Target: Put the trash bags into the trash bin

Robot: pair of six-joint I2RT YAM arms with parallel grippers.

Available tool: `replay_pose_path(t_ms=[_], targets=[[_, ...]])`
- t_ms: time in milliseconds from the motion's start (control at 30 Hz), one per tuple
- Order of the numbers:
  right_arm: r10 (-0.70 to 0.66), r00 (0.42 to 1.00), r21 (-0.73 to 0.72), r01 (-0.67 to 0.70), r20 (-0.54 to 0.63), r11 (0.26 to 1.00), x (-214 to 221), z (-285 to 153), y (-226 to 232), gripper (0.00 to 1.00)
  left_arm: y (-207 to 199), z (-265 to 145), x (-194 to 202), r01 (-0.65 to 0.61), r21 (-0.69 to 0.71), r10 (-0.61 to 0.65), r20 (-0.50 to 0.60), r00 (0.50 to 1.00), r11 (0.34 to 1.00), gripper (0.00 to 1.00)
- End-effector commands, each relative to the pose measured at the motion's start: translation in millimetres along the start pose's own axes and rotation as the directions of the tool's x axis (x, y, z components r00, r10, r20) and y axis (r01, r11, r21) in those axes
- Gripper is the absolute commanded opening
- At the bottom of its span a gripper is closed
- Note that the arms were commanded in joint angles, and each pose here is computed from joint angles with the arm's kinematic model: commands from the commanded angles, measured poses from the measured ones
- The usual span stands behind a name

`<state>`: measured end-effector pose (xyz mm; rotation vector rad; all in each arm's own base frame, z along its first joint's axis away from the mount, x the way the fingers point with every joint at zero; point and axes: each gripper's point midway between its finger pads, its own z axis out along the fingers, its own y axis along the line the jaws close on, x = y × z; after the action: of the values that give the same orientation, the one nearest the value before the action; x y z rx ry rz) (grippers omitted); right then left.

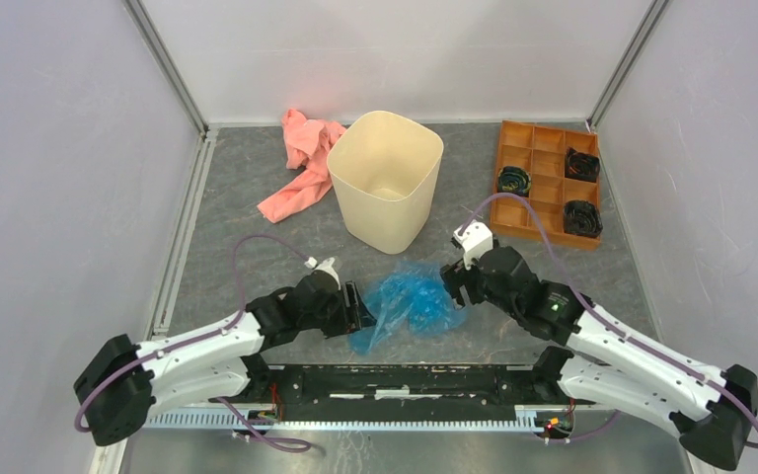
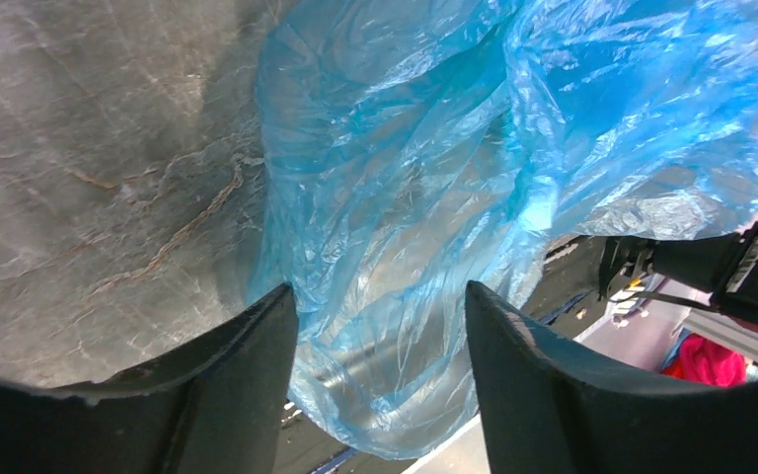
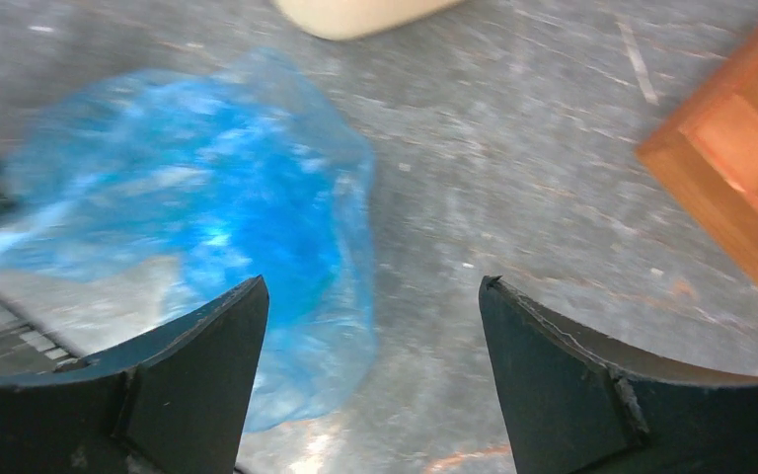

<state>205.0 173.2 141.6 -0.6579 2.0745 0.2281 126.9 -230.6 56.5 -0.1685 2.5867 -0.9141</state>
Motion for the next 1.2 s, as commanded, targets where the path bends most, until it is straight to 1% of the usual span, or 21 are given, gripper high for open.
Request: replay_pose_path(t_ms=[0,67,100,167,200,267,300,333,400,467,500,567,633,733,767,800,833,900,967,1033,1167], targets=[[0.096,0.995,-0.267,-0.095,-0.012,0.959,-16.3,-23.3,50.4,0.85,-39.6,3.4,-8.5,-0.065,0.144,0.067,-0.005,0.998,0.987,0.62],[0.106,0.994,-0.344,-0.104,-0.012,0.933,-14.7,-21.6,70.3,0.86,-44.5,6.1,-7.2,-0.064,0.17,0.068,-0.013,0.998,0.983,0.54],[0.108,0.994,-0.332,-0.107,-0.018,0.937,-9.1,-16.2,71.8,0.87,-47.1,7.6,-5.7,-0.058,0.186,0.063,-0.022,0.998,0.981,0.53],[0.111,0.993,-0.231,-0.119,-0.046,0.966,6.0,-0.7,58.9,0.87,-51.6,11.6,-0.8,-0.043,0.217,0.055,-0.048,0.997,0.975,0.47],[0.113,0.992,-0.14,-0.12,-0.054,0.983,13.5,8.1,45.2,0.86,-53.3,12.8,1.6,-0.039,0.227,0.054,-0.061,0.997,0.973,0.44],[0.109,0.993,0.02,-0.109,-0.047,0.994,27.3,21.6,19.5,0.8,-53.8,14.0,4.7,-0.039,0.232,0.058,-0.076,0.995,0.972,0.41],[0.092,0.995,0.055,-0.091,-0.023,0.994,30.7,26.7,12.7,0.72,-53.2,13.1,5.4,-0.044,0.231,0.064,-0.078,0.995,0.972,0.41],[0.077,0.997,0.079,-0.078,0.016,0.994,32.0,31.7,7.6,0.6,-51.4,11.5,5.0,-0.05,0.221,0.068,-0.075,0.995,0.974,0.41],[0.037,0.994,0.102,-0.047,0.102,0.994,29.9,37.4,-0.2,0.24,-45.1,5.3,0.5,-0.076,0.184,0.086,-0.048,0.995,0.98,0.43],[-0.009,0.98,0.033,0.002,0.2,0.999,17.5,38.8,8.0,0.03,-37.8,-4.6,-6.4,-0.106,0.139,0.109,-0.017,0.994,0.985,0.52],[-0.035,0.97,-0.01,0.038,0.239,0.999,12.0,38.1,14.0,0.0,-37.1,-10.3,-12.3,-0.117,0.128,0.117,0.002,0.993,0.985,0.56],[-0.06,0.947,-0.125,0.105,0.316,0.987,0.3,32.6,30.4,0.0,-39.0,-23.4,-26.4,-0.134,0.127,0.129,0.045,0.991,0.983,0.65],[-0.083,0.905,-0.247,0.201,0.418,0.948,-7.5,22.6,48.6,0.0,-34.9,-33.5,-41.2,-0.127,0.124,0.118,0.075,0.99,0.984,0.68],[-0.018,0.812,-0.373,0.287,0.583,0.882,-19.3,-2.6,63.3,0.0,-31.4,-41.9,-62.3,-0.104,0.165,0.087,0.107,0.99,0.981,0.79],[0.015,0.784,-0.418,0.316,0.621,0.852,-23.2,-13.2,70.2,0.0,-32.0,-42.8,-69.4,-0.09,0.193,0.069,0.112,0.991,0.977,0.82],[0.039,0.765,-0.432,0.319,0.642,0.844,-27.2,-18.4,70.8,0.0,-37.7,-43.5,-68.3,-0.088,0.241,0.067,0.092,0.993,0.967,0.84],[0.051,0.755,-0.447,0.331,0.654,0.831,-29.3,-22.3,73.3,0.0,-42.4,-43.4,-69.5,-0.077,0.284,0.057,0.078,0.995,0.956,0.86],[0.088,0.757,-0.483,0.319,0.647,0.815,-33.2,-25.5,77.3,0.0,-50.8,-41.3,-64.7,-0.051,0.363,0.042,0.034,0.999,0.93,0.89],[0.099,0.764,-0.512,0.324,0.637,0.795,-34.7,-25.6,82.2,0.0,-49.1,-36.2,-57.1,-0.023,0.387,0.026,-0.002,1.0,0.922,0.89],[0.113,0.769,-0.538,0.325,0.629,0.778,-35.8,-26.2,86.1,0.0,-48.7,-33.8,-50.8,0.0,0.418,0.01,-0.021,1.0,0.908,0.89],[0.15,0.77,-0.546,0.286,0.62,0.788,-39.4,-24.9,83.3,0.0,-61.2,-41.9,-41.4,0.023,0.542,-0.005,-0.035,0.999,0.84,0.84]])
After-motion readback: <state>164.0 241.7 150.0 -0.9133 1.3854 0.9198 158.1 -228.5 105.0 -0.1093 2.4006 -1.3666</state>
